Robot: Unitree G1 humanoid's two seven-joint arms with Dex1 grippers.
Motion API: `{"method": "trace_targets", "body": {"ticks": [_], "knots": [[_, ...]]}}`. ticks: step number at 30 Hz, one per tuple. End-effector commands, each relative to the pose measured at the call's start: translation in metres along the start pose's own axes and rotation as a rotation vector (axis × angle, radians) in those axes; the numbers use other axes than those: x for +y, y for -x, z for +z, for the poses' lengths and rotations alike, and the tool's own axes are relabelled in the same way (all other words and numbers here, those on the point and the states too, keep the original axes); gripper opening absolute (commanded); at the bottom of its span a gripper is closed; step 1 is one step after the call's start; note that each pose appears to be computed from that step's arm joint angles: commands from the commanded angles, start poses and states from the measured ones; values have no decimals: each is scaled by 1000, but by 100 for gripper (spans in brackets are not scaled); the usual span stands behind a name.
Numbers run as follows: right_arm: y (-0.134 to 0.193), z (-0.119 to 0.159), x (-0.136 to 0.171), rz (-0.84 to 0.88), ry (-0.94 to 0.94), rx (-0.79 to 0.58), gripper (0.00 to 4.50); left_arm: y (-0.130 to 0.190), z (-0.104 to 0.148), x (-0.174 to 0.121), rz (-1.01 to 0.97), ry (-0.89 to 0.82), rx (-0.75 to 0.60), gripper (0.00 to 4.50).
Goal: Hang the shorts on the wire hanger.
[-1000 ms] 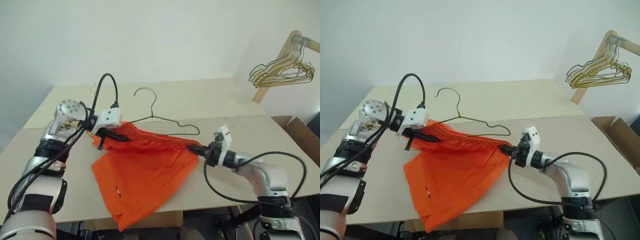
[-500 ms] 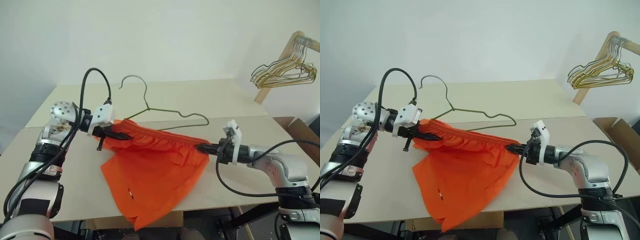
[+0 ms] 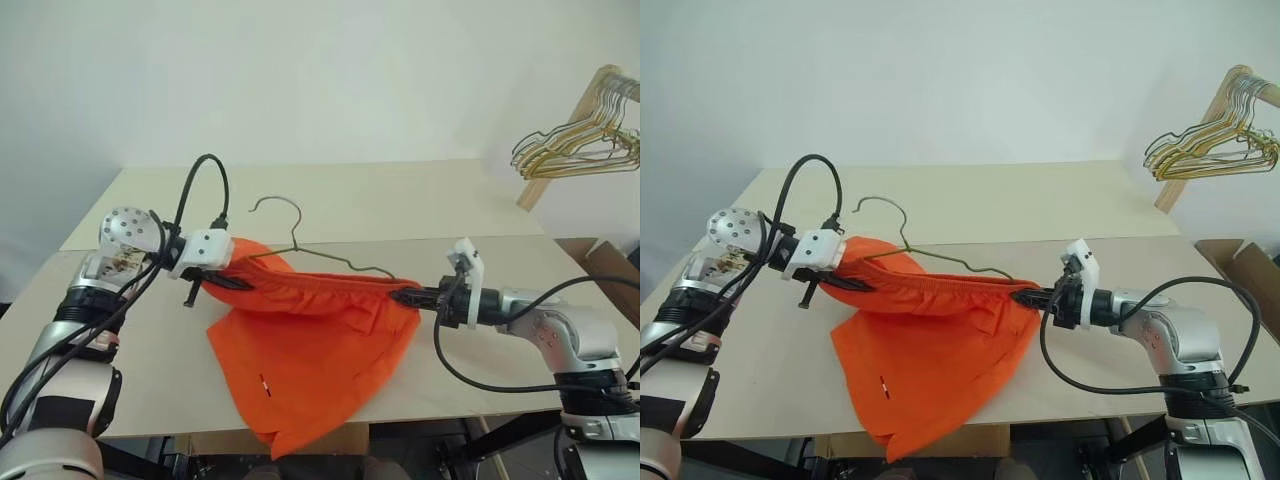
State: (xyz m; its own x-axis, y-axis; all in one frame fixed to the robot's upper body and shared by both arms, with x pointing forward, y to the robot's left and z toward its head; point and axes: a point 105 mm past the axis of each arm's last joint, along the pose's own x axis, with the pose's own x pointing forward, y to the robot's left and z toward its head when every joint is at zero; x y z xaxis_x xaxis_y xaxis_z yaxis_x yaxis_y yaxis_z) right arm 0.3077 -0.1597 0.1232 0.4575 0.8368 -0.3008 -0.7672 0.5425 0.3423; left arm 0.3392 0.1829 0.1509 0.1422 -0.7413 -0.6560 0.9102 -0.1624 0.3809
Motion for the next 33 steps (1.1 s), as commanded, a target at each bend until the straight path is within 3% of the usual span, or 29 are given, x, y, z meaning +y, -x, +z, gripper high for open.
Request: {"method": "trace_targets", "body": {"ticks": [1, 10, 18, 24, 30, 33], "knots": [[21, 15, -13, -87, 69, -25, 2, 16, -8, 6, 64, 43, 39, 0], [26, 34, -12, -77, 168, -49, 2, 16, -27, -18, -60, -25, 183, 0], [24, 39, 7, 11, 269, -27, 2, 9, -38, -12, -34, -53, 243, 0], [20, 41, 35, 107, 371, 13, 192, -12, -15, 12, 56, -45, 121, 0], [25, 49, 29, 35, 422, 38, 409, -25, 2, 20, 60, -56, 49, 0], [23, 62, 29, -20, 462, 65, 409, -25, 5, 19, 45, -63, 40, 0]]}}
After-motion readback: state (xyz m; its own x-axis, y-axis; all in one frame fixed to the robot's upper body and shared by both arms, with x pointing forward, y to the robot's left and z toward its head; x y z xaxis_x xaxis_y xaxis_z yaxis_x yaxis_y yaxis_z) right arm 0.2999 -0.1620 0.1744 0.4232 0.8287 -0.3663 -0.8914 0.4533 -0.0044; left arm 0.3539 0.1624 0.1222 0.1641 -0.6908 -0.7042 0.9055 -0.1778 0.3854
